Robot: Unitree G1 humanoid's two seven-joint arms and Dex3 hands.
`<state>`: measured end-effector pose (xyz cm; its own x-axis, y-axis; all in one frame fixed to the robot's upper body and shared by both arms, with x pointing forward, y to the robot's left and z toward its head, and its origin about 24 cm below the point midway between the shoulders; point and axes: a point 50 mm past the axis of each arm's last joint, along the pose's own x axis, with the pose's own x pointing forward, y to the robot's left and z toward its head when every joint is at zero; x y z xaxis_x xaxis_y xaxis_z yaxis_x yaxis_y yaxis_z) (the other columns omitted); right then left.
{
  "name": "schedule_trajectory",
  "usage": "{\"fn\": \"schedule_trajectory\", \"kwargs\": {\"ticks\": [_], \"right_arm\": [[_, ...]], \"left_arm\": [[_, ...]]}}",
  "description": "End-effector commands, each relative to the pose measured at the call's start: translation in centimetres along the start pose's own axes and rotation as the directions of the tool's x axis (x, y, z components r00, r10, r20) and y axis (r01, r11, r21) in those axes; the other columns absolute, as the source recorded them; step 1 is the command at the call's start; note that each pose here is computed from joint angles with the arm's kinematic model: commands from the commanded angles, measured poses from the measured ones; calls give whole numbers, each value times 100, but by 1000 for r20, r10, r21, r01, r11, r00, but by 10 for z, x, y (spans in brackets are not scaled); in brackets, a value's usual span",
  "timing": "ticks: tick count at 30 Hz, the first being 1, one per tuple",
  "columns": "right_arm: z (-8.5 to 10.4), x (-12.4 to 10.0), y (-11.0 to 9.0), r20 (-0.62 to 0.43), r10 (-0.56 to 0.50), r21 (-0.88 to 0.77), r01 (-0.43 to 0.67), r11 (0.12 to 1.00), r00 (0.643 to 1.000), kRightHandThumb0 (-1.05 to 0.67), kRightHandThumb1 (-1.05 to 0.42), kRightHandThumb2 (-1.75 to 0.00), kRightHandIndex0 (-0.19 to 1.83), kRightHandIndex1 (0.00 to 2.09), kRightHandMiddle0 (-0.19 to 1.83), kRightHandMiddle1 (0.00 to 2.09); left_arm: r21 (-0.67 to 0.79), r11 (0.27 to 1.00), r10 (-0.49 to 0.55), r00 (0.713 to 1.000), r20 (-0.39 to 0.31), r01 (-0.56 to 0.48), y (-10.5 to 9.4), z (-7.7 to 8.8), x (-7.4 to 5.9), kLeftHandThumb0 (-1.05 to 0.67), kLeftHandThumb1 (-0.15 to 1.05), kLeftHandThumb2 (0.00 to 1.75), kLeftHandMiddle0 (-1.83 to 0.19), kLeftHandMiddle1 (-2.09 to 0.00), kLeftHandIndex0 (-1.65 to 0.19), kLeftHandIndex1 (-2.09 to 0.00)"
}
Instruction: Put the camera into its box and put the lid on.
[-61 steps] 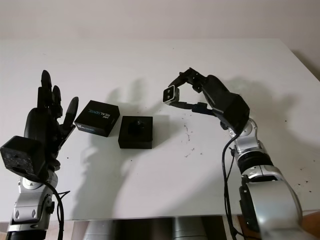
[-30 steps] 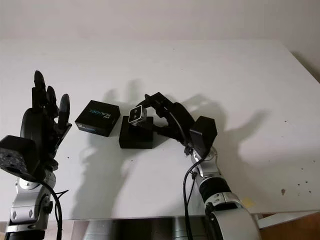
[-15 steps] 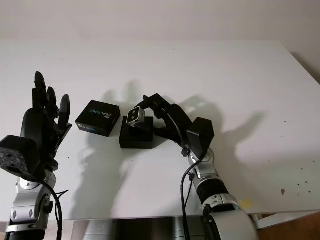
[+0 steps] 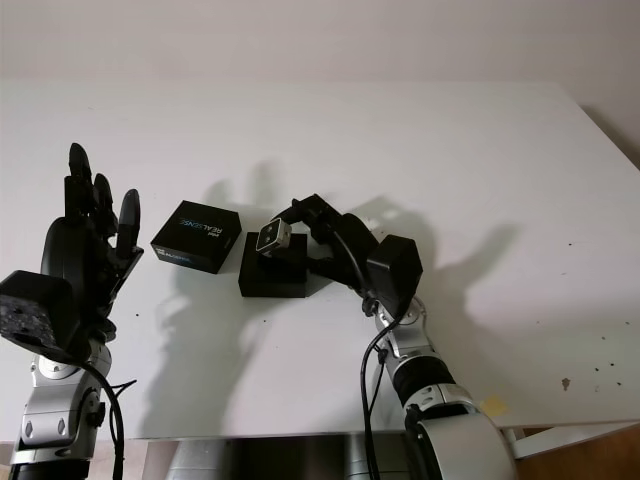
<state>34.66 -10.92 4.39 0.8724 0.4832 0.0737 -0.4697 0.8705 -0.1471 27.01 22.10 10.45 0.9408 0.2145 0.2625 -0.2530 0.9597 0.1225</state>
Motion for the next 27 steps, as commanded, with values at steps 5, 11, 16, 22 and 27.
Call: {"fn": "schedule_trajectory", "kwargs": {"ticks": [5, 11, 16, 22, 27], "right_arm": [[-4, 2, 3, -33, 5, 18, -5, 1000, 999, -54, -105, -6, 11, 5, 18, 167], [-6, 4, 6, -52, 25, 20, -24, 1000, 998, -54, -104, -6, 12, 6, 19, 168], [-7, 5, 10, -63, 52, 25, -50, 998, 997, -55, -104, -5, 14, 6, 21, 169], [-7, 5, 12, -72, 73, 17, -72, 997, 995, -55, -103, -5, 15, 6, 23, 169], [-8, 5, 13, -79, 87, -3, -87, 996, 993, -56, -102, -5, 16, 6, 26, 168]], "left_arm": [[6, 1000, 1, 1000, 15, -2, 1, 3, 4, -67, 105, 49, 12, 0, 17, 0], [0, 1000, 2, 1000, 18, -3, 1, 3, 4, -66, 105, 49, 12, 0, 16, 0], [10, 1000, 3, 1000, 9, -3, 2, 2, 3, -66, 105, 48, 11, 0, 16, 0], [7, 1000, 8, 1000, 11, -8, 2, 2, 2, -65, 105, 47, 11, 0, 15, 0], [17, 1000, 10, 1000, 12, -10, 3, 2, 1, -65, 105, 47, 10, 0, 14, 0]]}}
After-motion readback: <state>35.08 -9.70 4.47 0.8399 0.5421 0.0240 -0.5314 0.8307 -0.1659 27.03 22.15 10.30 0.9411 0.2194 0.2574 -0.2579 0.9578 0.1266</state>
